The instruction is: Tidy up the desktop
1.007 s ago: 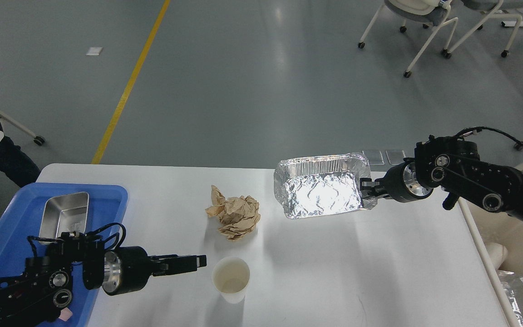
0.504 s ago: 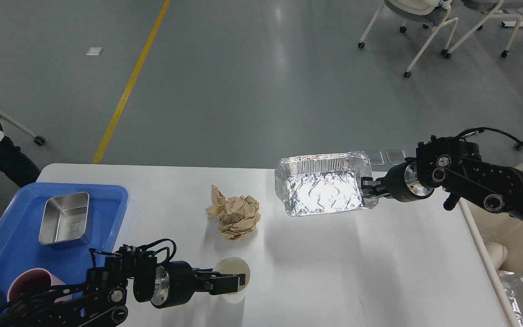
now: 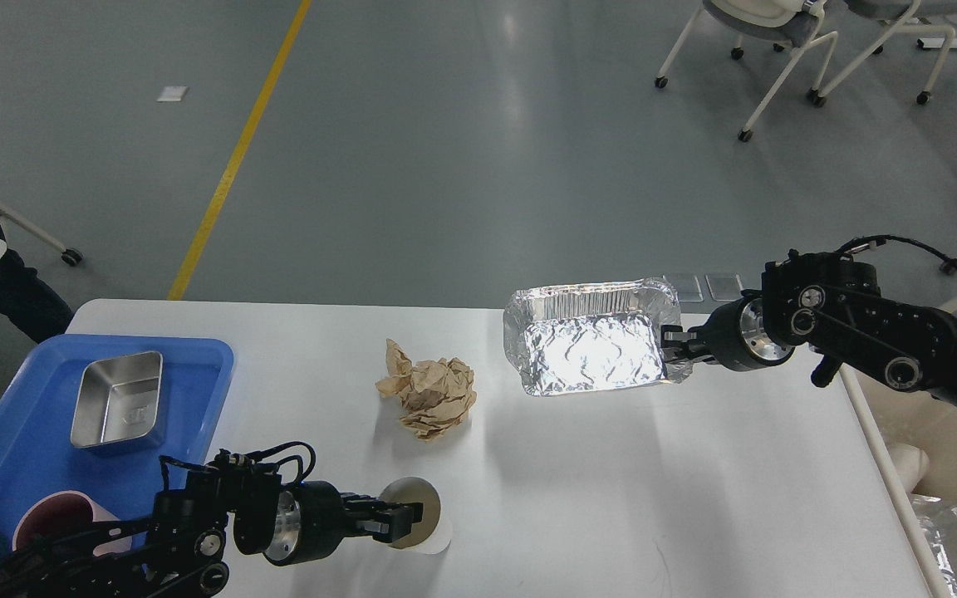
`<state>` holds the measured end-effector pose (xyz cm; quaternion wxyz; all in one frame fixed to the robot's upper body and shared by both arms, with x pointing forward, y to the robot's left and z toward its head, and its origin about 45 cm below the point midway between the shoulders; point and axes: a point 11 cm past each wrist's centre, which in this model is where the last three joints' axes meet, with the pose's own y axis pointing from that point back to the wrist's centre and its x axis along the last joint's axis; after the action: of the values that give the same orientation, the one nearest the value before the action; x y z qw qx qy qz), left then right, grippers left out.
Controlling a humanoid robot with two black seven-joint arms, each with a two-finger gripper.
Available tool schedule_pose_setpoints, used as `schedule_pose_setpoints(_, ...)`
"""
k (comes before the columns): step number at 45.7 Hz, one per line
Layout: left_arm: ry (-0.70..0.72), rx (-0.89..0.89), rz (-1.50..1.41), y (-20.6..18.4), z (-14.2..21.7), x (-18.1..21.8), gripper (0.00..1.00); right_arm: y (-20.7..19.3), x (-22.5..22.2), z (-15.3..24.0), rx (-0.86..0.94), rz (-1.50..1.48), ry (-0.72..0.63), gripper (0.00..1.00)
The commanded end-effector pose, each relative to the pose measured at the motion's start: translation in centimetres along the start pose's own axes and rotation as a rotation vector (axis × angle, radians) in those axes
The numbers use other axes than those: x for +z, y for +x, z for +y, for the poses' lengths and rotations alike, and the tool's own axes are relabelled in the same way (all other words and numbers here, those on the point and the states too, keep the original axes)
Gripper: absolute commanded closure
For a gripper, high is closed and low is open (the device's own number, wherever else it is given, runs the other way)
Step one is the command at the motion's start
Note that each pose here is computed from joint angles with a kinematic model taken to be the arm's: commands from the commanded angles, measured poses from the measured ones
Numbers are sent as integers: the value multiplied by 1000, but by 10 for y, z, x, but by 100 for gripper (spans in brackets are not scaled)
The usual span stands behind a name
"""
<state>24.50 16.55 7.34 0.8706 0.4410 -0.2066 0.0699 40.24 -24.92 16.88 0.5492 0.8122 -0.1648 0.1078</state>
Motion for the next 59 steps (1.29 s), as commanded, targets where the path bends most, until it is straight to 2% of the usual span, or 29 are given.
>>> schedule_pose_setpoints(1,3,-9,-2,-1,-1,-1,99,0,0,0,1,0,0,100)
schedule_pose_setpoints(8,-10,-25,-32,10,7,2,100,0,-2,-2,1,2,2,100)
schedule_pose_setpoints(16,-38,-24,-118,31,45,12,100,0,-5,-3,3,3,8,100)
schedule_pose_setpoints(20,-48,24,-131,61,75,20,99,0,-5,-2,6,4,9,100)
schedule_pose_setpoints(26,-12,67,-123,119,146,15,99,2,2,2,11,-2,-5,100)
schedule_pose_setpoints(31,-19,124,-143,169,193,32,99,2,4,4,10,-7,-4,100)
schedule_pose_setpoints(41,-24,240,-282,243,246,83,98,2,-2,3,4,-17,16,100)
schedule_pose_setpoints(45,-37,260,-303,257,247,95,98,2,-5,4,-2,-49,40,100)
schedule_pose_setpoints(48,-57,256,-293,260,236,98,98,2,-8,4,-5,-69,59,100)
schedule_pose_setpoints(53,-105,188,-294,254,193,111,97,3,-12,5,-5,-79,75,100)
schedule_pose_setpoints(59,-65,114,-325,247,138,112,97,5,-20,7,-6,-89,107,100)
